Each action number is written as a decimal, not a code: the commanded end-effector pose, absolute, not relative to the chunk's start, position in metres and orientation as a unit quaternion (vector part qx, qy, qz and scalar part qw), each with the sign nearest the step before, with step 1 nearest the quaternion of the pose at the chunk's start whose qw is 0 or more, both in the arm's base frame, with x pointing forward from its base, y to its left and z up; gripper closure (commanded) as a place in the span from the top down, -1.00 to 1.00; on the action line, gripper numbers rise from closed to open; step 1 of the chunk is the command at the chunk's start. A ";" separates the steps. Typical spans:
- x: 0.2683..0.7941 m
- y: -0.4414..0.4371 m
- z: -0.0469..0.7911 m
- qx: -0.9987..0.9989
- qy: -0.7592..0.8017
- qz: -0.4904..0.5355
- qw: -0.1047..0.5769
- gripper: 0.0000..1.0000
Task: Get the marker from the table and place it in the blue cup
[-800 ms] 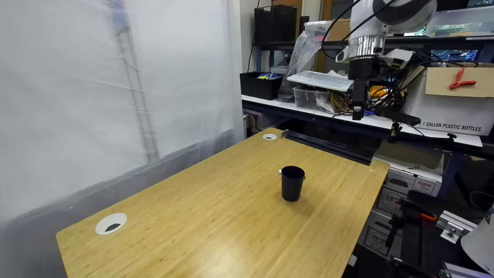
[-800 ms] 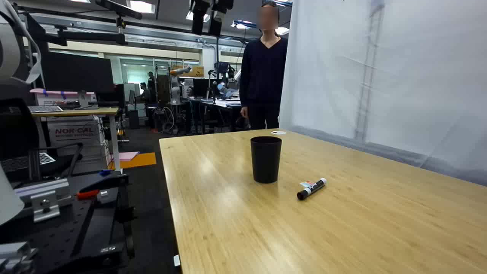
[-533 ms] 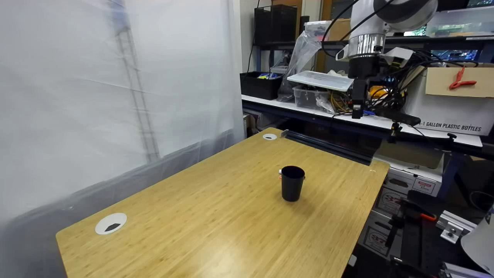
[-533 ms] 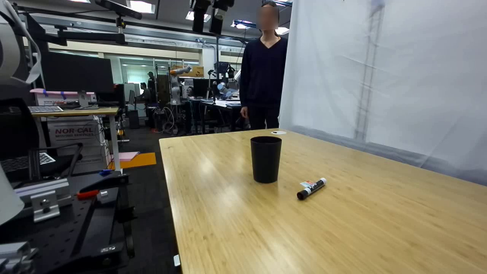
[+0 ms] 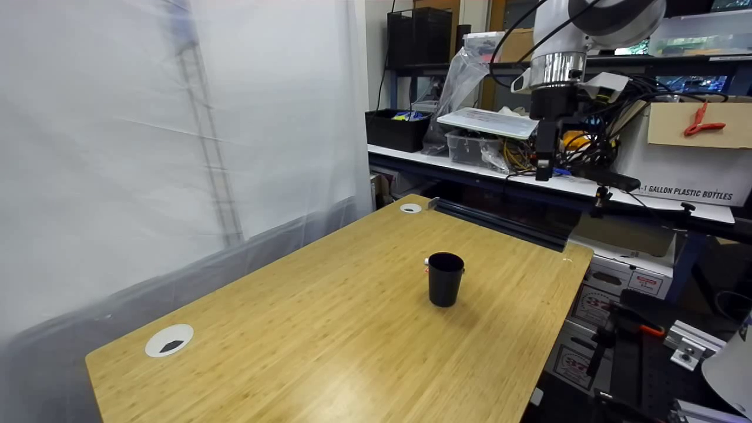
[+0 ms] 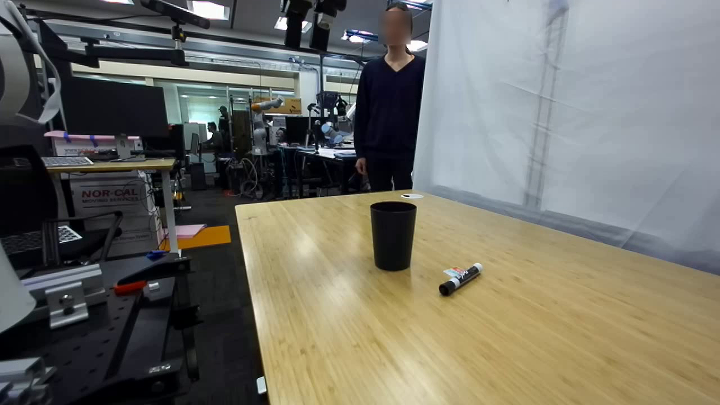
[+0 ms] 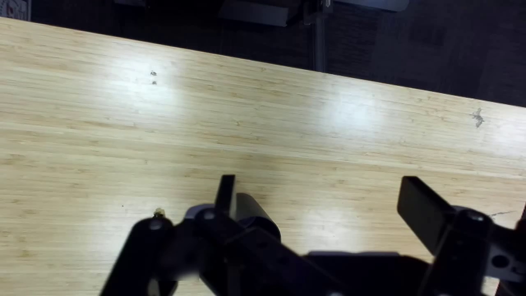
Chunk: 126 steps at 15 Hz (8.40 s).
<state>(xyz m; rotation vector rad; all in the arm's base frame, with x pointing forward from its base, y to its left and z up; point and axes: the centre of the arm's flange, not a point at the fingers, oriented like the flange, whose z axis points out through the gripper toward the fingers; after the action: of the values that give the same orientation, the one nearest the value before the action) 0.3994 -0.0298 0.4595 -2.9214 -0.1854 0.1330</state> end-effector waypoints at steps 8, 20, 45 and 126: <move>0.427 -0.042 0.432 -0.991 -0.084 0.042 0.096 1.00; 0.469 -0.089 0.355 -0.994 -0.075 0.046 0.071 1.00; 0.589 -0.102 0.255 -0.997 -0.047 0.064 0.020 1.00; 0.598 -0.045 0.305 -0.981 -0.181 0.009 -0.068 -0.91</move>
<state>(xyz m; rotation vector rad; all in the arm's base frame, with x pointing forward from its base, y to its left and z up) 0.6170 -0.0551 0.2799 -3.2091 -0.6045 0.0007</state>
